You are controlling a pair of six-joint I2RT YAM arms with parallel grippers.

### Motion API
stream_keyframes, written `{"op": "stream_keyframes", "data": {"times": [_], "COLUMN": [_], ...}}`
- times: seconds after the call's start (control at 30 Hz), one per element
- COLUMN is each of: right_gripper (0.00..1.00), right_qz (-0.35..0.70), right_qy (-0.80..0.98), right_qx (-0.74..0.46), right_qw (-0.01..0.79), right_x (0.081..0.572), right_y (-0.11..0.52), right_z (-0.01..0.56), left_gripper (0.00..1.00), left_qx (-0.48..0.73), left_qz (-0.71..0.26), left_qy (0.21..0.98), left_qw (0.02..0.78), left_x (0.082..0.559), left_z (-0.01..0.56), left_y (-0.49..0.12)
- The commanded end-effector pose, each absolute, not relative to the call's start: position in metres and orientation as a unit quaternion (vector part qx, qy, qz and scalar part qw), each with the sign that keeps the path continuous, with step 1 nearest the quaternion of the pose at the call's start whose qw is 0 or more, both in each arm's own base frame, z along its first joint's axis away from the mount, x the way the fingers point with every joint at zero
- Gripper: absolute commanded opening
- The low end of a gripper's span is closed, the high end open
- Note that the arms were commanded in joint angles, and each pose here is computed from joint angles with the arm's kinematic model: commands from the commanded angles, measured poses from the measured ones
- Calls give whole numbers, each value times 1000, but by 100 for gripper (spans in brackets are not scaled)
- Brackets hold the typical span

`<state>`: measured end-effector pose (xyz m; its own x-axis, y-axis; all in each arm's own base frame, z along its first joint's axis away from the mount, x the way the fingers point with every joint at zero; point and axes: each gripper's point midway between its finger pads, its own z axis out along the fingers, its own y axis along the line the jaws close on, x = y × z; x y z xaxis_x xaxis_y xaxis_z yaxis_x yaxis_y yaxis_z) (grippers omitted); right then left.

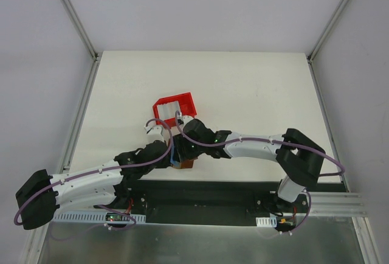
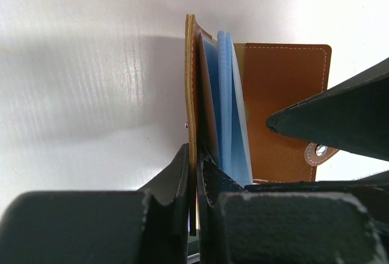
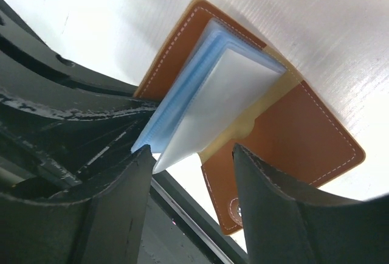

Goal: Put the credit cards into the card holder
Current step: Open the card holder at the center of the board.

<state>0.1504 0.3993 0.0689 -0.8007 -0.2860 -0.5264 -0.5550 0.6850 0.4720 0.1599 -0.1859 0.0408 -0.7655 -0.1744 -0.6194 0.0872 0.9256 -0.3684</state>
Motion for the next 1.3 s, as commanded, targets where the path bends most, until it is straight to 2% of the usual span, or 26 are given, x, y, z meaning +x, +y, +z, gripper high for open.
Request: {"op": "stream_keyframes", "data": {"times": [0.0, 0.1, 0.17, 0.3, 0.37, 0.43, 0.63, 0.9, 1.03, 1.1, 1.2, 1.27], "right_gripper": [56, 50, 42, 37, 39, 45, 49, 49, 45, 40, 38, 34], "right_qz": [299, 280, 258, 221, 200, 170, 126, 77, 54, 55, 46, 44], "right_qy": [900, 907, 914, 921, 926, 932, 933, 905, 892, 887, 879, 871], "right_qx": [-235, -234, -230, -217, -211, -212, -225, -275, -293, -303, -319, -329], "right_qw": [212, 209, 211, 234, 240, 238, 250, 315, 339, 344, 352, 361], "right_x": [152, 153, 156, 166, 168, 171, 177, 191, 194, 193, 191, 190], "right_y": [399, 392, 385, 369, 361, 351, 342, 345, 347, 351, 353, 355], "right_z": [67, 59, 55, 53, 51, 47, 38, 53, 57, 56, 54, 53], "left_gripper": [0, 0, 0, 0, 0, 0, 0, 0, 0, 0, 0, 0], "left_qx": [-20, -20, -22, -25, -26, -27, -27, -28, -27, -27, -26, -25], "left_qz": [-174, -175, -175, -170, -168, -168, -169, -167, -169, -169, -170, -169], "left_qy": [922, 922, 922, 923, 925, 926, 926, 928, 928, 928, 928, 928], "left_qw": [346, 346, 346, 344, 339, 335, 335, 331, 330, 331, 331, 330], "left_x": [159, 159, 159, 158, 156, 154, 154, 153, 153, 153, 153, 153], "left_z": [36, 36, 36, 31, 28, 25, 25, 23, 23, 23, 23, 23], "left_y": [-178, -178, -177, -175, -174, -173, -173, -172, -174, -174, -174, -174]}}
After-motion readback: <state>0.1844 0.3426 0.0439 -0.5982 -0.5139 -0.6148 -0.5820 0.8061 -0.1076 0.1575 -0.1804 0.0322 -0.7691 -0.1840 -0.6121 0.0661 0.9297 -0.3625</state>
